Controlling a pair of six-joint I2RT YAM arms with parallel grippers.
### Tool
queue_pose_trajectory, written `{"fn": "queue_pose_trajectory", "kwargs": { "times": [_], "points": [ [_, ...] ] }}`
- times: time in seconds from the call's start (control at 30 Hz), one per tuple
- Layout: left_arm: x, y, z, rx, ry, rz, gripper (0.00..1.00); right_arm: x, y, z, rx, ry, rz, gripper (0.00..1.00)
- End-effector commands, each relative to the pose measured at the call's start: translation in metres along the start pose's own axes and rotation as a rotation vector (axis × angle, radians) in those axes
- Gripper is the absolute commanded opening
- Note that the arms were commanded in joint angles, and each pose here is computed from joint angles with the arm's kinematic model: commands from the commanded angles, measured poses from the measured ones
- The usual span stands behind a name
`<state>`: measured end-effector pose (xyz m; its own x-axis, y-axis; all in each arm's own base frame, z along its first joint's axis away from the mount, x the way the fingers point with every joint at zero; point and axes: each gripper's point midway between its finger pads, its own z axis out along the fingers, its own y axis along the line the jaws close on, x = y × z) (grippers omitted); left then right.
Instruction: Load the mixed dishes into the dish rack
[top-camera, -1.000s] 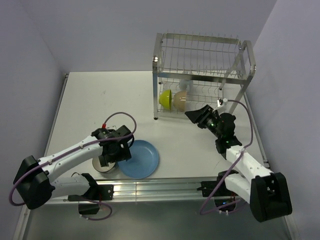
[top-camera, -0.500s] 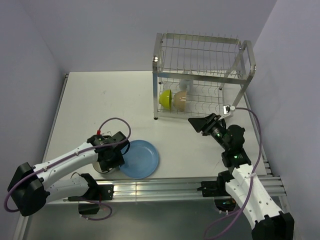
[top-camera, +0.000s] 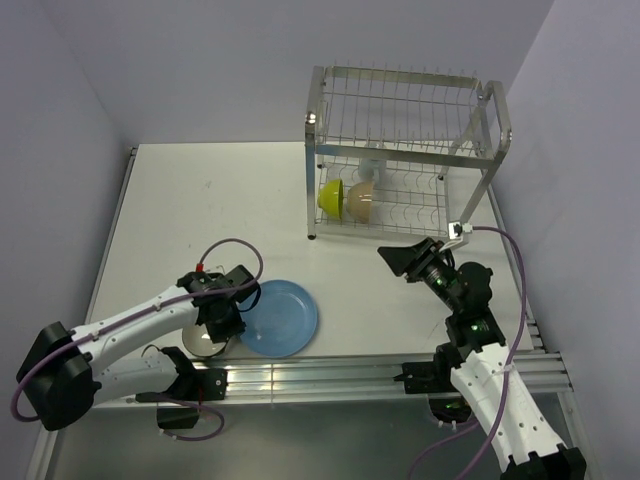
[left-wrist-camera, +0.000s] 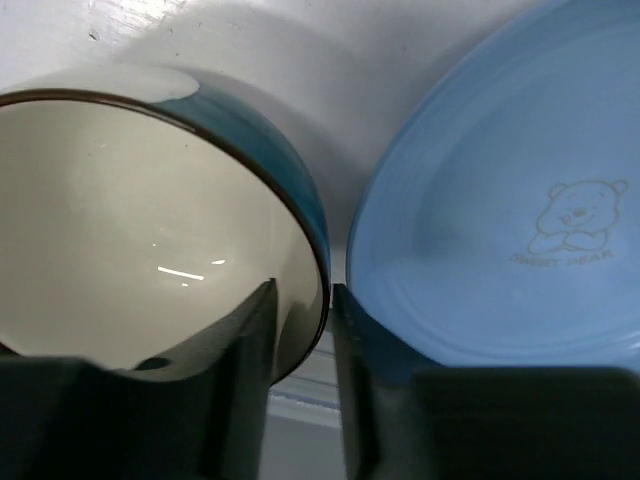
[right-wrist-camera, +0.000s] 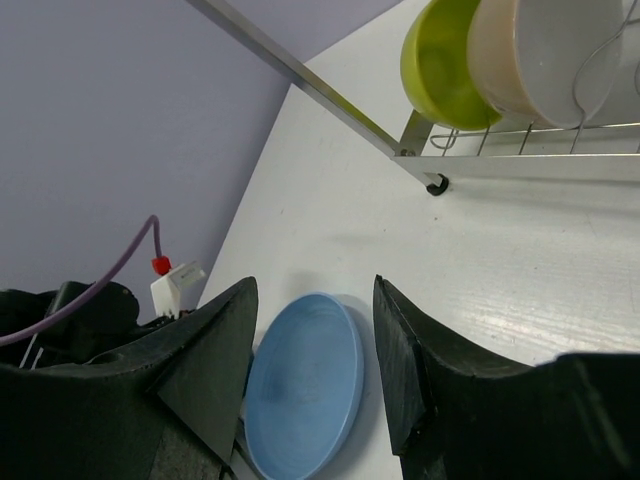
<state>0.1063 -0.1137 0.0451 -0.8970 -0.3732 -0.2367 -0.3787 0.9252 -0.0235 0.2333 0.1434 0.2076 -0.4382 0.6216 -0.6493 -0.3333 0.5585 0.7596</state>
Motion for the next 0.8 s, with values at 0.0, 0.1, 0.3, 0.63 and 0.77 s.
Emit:
{"fn": "queue_pose_trajectory", "kwargs": {
  "times": [0.0, 0.1, 0.3, 0.63, 0.77],
  "points": [
    [0.001, -0.007, 0.007, -0.007, 0.008, -0.008, 0.38, -0.005, 0.012, -0.003, -0.027, -0.002, -0.031, 0.57],
    [0.004, -0.007, 0.014, -0.021, 0.015, -0.002, 0.43, -0.006, 0.016, -0.003, -0.039, 0.001, -0.045, 0.57],
    [0.005, -0.007, 0.018, -0.011, 0.016, -0.012, 0.23, -0.004, 0.016, -0.004, -0.048, 0.006, -0.045, 0.57],
    [-0.007, -0.026, 0.002, 0.070, -0.025, -0.031, 0.00, -0.004, 0.030, -0.009, -0.083, 0.032, -0.067, 0.57],
    [-0.029, -0.038, -0.041, 0.147, -0.098, -0.046, 0.00, -0.007, 0.039, -0.012, -0.100, 0.042, -0.105, 0.56]
  ]
}}
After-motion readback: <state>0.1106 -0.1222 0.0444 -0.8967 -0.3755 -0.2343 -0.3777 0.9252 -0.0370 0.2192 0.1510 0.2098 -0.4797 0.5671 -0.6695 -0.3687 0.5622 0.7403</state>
